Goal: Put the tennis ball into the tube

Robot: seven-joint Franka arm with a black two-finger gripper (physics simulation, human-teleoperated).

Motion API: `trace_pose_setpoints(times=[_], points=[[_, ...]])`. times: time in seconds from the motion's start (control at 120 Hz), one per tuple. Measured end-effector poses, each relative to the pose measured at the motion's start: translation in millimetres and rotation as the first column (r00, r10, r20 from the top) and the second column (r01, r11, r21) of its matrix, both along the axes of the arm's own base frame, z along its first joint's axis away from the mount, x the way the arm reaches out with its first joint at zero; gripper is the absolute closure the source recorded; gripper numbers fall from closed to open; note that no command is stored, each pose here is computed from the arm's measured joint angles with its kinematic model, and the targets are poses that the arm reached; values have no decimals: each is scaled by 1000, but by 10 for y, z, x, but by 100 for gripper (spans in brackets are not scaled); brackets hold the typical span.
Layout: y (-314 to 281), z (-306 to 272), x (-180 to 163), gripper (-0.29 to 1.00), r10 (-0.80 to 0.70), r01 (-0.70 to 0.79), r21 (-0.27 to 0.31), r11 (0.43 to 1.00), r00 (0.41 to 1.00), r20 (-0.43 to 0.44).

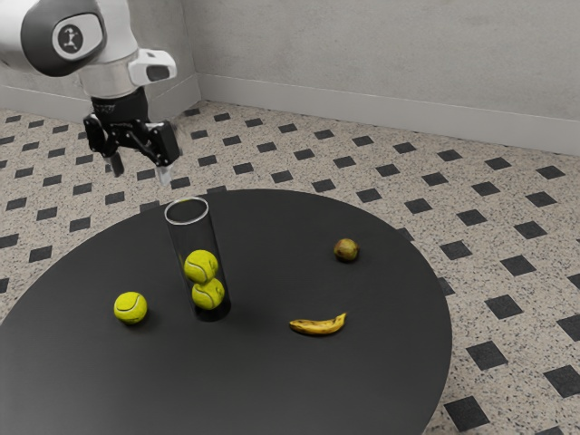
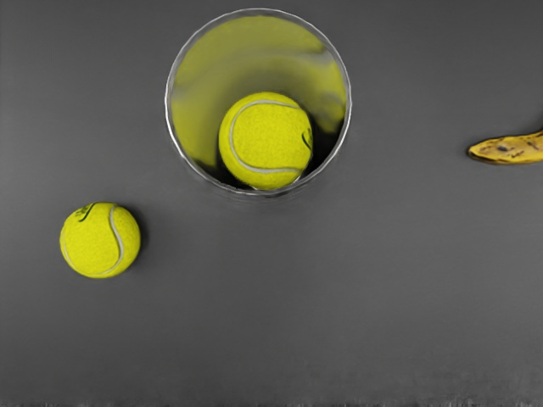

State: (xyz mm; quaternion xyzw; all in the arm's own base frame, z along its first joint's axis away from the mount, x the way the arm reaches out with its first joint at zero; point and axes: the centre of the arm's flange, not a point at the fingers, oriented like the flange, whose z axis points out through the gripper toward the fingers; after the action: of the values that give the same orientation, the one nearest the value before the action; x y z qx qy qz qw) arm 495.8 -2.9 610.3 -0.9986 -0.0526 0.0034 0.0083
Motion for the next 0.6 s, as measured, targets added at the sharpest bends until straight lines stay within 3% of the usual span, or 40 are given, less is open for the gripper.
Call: trace_pose_setpoints(times=[0.317,0.6], points=[[221,-862,-630,0,47,-47,9,999,999,-5],[698,-1748,-806,0,9,-12,26,1000,991,135]])
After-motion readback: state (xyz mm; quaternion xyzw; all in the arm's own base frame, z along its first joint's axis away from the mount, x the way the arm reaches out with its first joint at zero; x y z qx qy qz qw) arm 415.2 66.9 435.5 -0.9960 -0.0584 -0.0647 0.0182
